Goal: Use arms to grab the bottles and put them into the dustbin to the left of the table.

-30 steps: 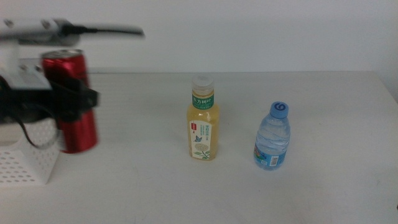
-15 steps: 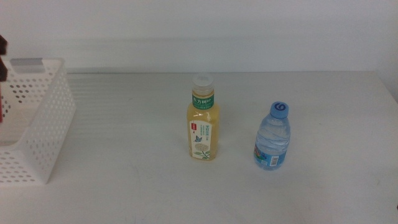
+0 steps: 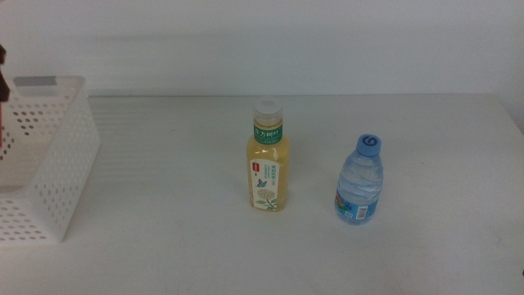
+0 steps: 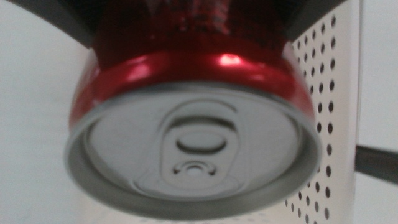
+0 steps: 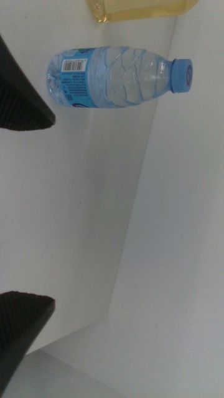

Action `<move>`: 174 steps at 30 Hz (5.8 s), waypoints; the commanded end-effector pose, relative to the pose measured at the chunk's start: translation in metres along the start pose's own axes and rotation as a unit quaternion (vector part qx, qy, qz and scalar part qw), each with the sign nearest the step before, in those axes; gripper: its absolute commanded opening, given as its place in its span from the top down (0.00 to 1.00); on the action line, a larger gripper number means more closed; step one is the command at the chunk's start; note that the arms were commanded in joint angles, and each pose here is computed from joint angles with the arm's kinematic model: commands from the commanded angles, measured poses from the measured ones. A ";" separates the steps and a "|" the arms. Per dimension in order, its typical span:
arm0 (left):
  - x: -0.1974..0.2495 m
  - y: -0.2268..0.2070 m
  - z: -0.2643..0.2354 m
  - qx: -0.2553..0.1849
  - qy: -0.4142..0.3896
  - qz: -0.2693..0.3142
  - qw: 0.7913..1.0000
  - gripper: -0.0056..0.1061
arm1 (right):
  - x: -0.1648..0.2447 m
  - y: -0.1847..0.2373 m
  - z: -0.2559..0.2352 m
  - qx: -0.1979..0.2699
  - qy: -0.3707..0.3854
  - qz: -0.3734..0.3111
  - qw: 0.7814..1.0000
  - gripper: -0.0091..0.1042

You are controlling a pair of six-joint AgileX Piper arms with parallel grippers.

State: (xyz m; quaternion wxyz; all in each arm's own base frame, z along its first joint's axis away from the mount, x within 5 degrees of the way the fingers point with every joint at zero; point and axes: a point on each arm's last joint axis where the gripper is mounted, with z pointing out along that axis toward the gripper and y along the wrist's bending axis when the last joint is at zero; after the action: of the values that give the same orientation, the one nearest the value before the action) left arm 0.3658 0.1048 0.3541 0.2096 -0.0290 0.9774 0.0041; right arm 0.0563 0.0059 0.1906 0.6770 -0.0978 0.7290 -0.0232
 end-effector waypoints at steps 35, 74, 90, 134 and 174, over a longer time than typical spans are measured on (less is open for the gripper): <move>-0.014 0.020 0.122 -0.014 0.077 -0.011 0.997 0.83 | -0.010 -0.002 -0.003 0.014 -0.054 -0.007 0.998 0.32; 0.028 -0.072 -0.070 -0.031 -0.102 -0.005 0.994 0.21 | -0.010 -0.002 -0.003 0.014 -0.054 -0.007 0.998 0.32; 0.161 -0.138 -0.104 0.103 -0.347 0.087 0.928 0.21 | -0.010 -0.002 -0.003 0.014 -0.054 -0.007 0.998 0.32; 0.224 -0.250 0.074 0.313 -0.447 0.128 0.828 0.15 | -0.010 -0.002 -0.003 0.014 -0.054 -0.007 0.998 0.32; 0.165 -0.328 0.142 0.292 -0.498 0.078 0.813 0.15 | -0.010 -0.002 -0.003 0.014 -0.054 -0.007 0.998 0.32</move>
State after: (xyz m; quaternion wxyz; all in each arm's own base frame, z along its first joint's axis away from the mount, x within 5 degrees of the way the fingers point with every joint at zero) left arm 0.2891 -0.2235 0.1300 0.6109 0.1297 0.7481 -0.2244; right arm 0.0563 0.0059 0.1906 0.6770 -0.0978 0.7290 -0.0232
